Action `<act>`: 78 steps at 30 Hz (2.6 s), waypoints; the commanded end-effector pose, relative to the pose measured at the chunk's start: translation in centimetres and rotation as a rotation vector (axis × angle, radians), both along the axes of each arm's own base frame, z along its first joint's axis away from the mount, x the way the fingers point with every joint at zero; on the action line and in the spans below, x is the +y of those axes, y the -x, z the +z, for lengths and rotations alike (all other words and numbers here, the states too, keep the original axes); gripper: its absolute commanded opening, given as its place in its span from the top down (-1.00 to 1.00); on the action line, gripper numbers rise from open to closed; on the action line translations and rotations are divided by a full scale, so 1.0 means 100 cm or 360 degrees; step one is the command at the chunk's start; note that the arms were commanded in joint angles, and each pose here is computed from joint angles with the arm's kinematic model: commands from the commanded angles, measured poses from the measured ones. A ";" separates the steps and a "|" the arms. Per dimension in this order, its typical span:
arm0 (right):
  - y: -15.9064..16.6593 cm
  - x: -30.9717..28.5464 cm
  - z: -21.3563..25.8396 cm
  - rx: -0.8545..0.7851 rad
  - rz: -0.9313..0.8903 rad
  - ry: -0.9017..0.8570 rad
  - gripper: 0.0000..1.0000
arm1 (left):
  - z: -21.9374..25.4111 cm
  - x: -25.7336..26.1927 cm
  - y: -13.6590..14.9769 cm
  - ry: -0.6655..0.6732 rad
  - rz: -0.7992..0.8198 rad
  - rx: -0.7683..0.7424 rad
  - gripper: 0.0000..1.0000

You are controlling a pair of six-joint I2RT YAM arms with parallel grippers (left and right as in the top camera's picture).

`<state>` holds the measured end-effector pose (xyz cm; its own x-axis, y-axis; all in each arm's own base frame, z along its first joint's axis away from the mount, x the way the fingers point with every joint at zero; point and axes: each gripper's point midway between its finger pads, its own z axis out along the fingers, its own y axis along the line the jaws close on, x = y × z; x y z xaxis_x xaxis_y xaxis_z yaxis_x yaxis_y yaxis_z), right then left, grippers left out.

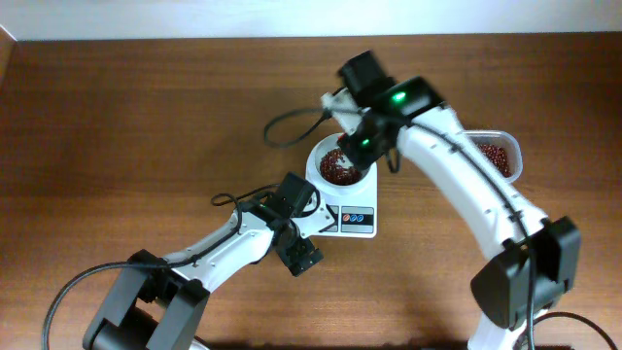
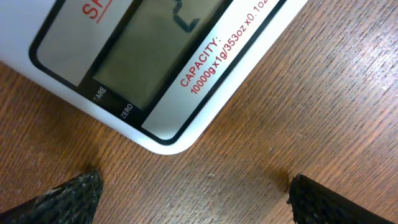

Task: Scoop item into bowl and weigh 50g on scale
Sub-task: 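Carry the scoop over the white bowl and tip beans in, then return the empty scoop into the bean tub with the right gripper, then lift the scoop with beans out of the tub toward the right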

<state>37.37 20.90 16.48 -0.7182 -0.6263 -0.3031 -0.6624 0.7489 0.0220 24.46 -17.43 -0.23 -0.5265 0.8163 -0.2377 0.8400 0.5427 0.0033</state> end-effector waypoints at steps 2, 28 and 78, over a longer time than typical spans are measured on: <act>-0.001 -0.011 0.038 0.0228 -0.0108 -0.0624 0.92 | -0.014 0.001 0.016 -0.0010 -0.0021 0.0113 -0.99; -0.002 -0.301 -0.052 0.0368 -0.1304 -0.0332 0.92 | -0.014 0.001 0.016 -0.0010 -0.0021 0.0113 -0.98; 0.001 -0.310 0.001 0.0330 -0.1438 -0.1674 0.92 | -0.014 0.001 0.016 -0.0011 -0.0021 0.0114 -0.98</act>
<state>36.56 -10.19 13.77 -0.8528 0.5123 -0.1017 0.2496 0.5707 0.7823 24.46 -17.43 -0.24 -0.5265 0.8164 -0.2373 0.8400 0.5427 0.0031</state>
